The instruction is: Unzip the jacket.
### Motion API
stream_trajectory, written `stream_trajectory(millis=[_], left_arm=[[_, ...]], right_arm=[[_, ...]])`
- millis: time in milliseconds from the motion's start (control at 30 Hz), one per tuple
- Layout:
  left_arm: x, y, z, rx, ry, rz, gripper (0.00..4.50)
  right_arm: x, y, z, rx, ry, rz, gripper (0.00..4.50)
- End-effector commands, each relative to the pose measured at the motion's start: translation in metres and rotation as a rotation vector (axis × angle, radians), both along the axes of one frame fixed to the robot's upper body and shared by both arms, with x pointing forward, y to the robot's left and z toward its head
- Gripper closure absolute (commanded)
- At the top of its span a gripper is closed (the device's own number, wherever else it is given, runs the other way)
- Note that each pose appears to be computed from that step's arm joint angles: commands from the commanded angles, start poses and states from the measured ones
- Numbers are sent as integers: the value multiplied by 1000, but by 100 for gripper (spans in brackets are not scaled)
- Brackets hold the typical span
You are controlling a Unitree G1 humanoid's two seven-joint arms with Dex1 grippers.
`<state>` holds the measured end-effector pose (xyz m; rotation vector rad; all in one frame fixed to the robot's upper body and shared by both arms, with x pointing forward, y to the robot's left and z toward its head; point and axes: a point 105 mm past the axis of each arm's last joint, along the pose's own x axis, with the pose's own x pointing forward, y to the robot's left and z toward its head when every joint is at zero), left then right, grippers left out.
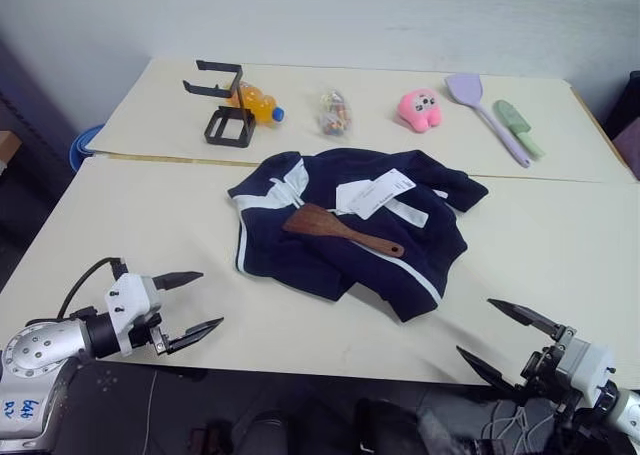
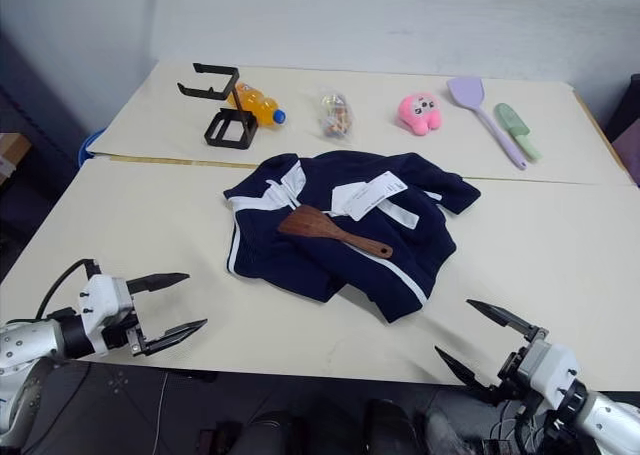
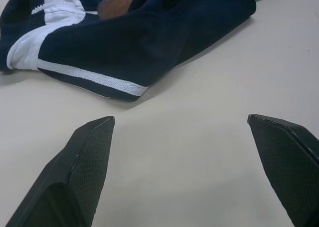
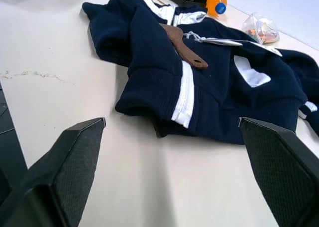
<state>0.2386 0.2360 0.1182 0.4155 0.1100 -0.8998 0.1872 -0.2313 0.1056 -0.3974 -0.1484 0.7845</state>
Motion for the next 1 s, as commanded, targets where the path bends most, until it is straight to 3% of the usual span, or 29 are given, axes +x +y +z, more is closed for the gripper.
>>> stream_trajectory(millis=[33,100,433,833,1000], left_arm=[[1,2,4,17,-26,-2,0],[6,0,2,47,-31,4,0],[-9,-15,20,-129,80,-160,0],[-2,-24,33,-205,38,-161,0],[0,-27,35,-222,37,-155,0]], right_arm=[[5,-7,6,3,-14,-15,3],[9,-4,8,17,-16,-13,3],[18,0,17,38,-7,7,3],[30,10,28,77,1,40,3],[42,17,47,135,-24,57,3]])
